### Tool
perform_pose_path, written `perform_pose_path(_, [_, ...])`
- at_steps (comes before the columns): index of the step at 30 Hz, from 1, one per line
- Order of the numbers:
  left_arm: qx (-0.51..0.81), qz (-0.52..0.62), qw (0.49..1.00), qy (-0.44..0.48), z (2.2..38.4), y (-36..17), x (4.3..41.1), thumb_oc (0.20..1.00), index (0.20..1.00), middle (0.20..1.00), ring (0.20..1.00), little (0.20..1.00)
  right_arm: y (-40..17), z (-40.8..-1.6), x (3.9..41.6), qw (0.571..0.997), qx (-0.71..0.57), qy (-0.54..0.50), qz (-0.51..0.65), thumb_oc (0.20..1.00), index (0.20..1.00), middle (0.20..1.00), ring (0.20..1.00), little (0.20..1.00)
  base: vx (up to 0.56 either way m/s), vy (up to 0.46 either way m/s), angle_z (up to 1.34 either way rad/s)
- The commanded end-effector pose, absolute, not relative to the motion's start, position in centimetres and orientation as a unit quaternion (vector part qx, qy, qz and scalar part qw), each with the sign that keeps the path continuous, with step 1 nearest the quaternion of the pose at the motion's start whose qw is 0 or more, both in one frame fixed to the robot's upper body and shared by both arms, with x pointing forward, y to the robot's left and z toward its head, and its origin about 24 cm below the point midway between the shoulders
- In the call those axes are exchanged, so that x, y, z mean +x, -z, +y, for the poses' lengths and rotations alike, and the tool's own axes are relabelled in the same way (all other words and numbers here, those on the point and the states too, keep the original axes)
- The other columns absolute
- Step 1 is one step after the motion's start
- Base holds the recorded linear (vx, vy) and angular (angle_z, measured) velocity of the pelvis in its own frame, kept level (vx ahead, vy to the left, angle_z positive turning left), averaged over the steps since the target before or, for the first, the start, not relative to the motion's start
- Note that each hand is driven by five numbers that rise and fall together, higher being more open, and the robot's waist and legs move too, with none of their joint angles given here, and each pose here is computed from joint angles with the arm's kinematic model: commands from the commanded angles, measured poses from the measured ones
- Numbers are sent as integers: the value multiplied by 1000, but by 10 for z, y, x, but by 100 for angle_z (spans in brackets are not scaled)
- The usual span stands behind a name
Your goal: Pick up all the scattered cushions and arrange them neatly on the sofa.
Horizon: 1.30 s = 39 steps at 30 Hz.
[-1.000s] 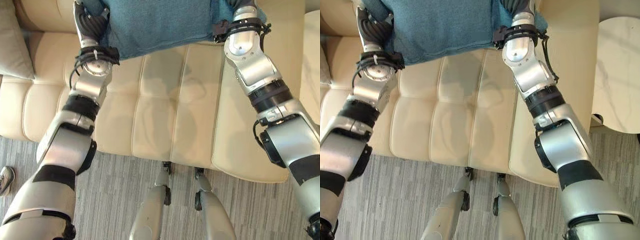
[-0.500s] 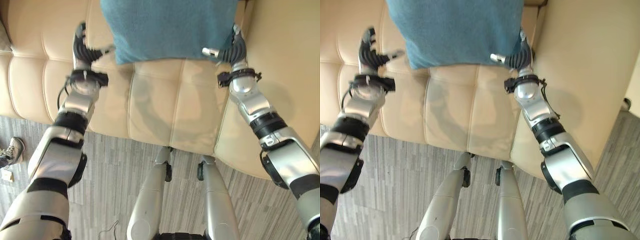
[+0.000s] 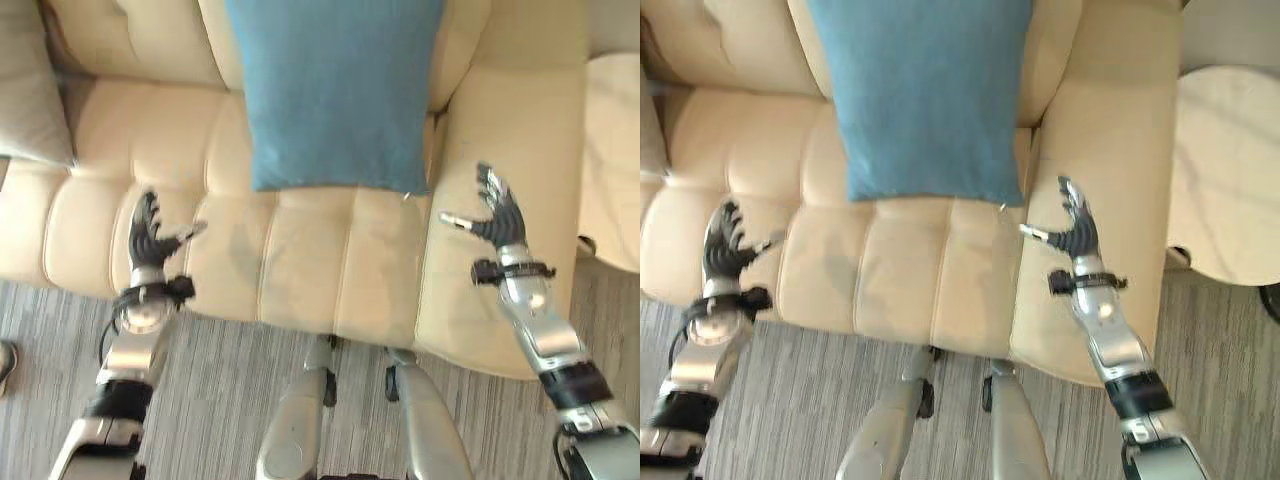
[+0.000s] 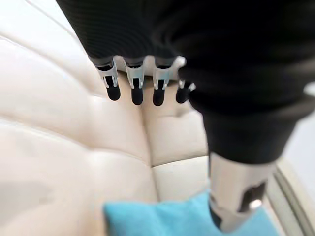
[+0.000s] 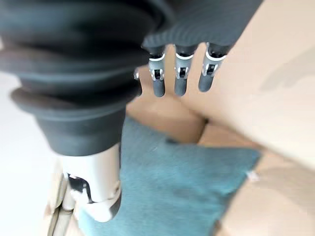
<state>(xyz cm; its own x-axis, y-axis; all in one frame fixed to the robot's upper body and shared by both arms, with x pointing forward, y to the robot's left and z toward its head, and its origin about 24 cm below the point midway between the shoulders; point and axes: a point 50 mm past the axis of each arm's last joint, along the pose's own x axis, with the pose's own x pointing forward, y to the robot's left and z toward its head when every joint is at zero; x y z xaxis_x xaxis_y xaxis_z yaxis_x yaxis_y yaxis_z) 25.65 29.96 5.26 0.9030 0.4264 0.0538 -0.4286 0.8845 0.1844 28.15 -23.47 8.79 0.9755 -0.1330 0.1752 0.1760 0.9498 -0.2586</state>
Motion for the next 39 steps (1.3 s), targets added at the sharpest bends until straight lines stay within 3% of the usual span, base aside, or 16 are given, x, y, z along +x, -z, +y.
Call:
perform_pose_path(1, [123,131,956,-234,325,1,209,1000,1000,1000,1000,1000,-30,-245,241,987,-154,35,40,1000,1000,1000,1000,1000,44,102,-35])
perform_pose_path(7, [130,282,925,-218,319,63,145,1000,1000,1000,1000,1000,46,-252,187,957,-187,5,222,1000,1000,1000,1000,1000,-65,77,-57])
perform_pose_path(12, [149,322,916,-187,312,78,140,1000,1000,1000,1000,1000,83,-254,164,937,-162,34,307,1000,1000,1000,1000,1000,-247,-31,-35])
perform_pose_path(25, [122,316,921,-193,300,83,144,1000,1000,1000,1000,1000,77,-271,172,937,-151,80,303,1000,1000,1000,1000,1000,-269,-143,6])
perform_pose_path(39, [132,348,909,-188,300,91,138,1000,1000,1000,1000,1000,90,-264,165,929,-146,56,336,1000,1000,1000,1000,1000,23,39,-1])
